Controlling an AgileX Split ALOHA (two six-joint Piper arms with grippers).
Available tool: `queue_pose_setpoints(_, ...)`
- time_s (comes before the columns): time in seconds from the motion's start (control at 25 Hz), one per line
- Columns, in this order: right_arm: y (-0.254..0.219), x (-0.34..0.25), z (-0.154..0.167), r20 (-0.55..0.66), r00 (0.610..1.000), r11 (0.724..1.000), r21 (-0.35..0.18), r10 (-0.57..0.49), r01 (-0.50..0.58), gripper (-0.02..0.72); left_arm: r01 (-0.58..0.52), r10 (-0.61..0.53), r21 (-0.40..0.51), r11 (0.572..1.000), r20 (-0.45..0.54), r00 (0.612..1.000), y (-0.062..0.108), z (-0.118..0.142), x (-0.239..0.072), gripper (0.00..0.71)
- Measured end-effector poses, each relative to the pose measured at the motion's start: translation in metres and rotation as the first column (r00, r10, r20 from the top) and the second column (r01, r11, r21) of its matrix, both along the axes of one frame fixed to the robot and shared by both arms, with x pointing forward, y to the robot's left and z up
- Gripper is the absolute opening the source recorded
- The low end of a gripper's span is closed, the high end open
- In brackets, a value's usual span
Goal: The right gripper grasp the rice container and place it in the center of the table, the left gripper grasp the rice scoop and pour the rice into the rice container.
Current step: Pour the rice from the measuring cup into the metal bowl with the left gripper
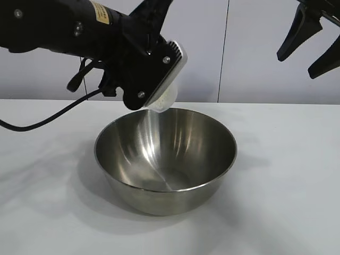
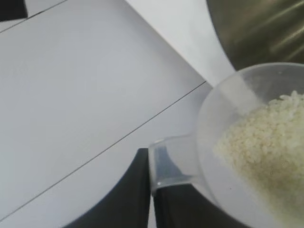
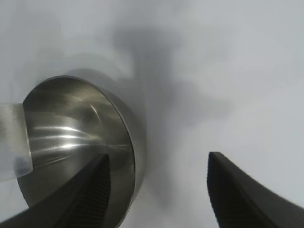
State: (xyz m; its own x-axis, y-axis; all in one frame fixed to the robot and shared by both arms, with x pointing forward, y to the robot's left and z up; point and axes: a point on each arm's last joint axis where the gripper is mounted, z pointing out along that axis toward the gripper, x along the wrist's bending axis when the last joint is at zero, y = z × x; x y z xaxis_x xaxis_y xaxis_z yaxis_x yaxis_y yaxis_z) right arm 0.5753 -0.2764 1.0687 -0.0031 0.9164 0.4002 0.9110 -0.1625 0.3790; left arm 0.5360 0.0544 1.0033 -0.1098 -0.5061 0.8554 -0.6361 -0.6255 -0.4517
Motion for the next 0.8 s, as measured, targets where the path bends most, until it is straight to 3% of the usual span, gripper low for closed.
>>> queue_pose_setpoints(0.24,0.001,0.001,0.001,0.013,1.000,1.000,0.013,-0.010,0.010,0.412,-0.187,0.194,-0.106,0.977,0.056,0.979,0.006,-0.006,-0.011,0.003)
queue_pose_setpoints(0.8,0.001,0.001,0.001,0.014,1.000,1.000,0.023,-0.013,0.012,0.412,-0.186,0.247,-0.253,0.949,0.237,0.939,-0.004,0.010,-0.030,0.003)
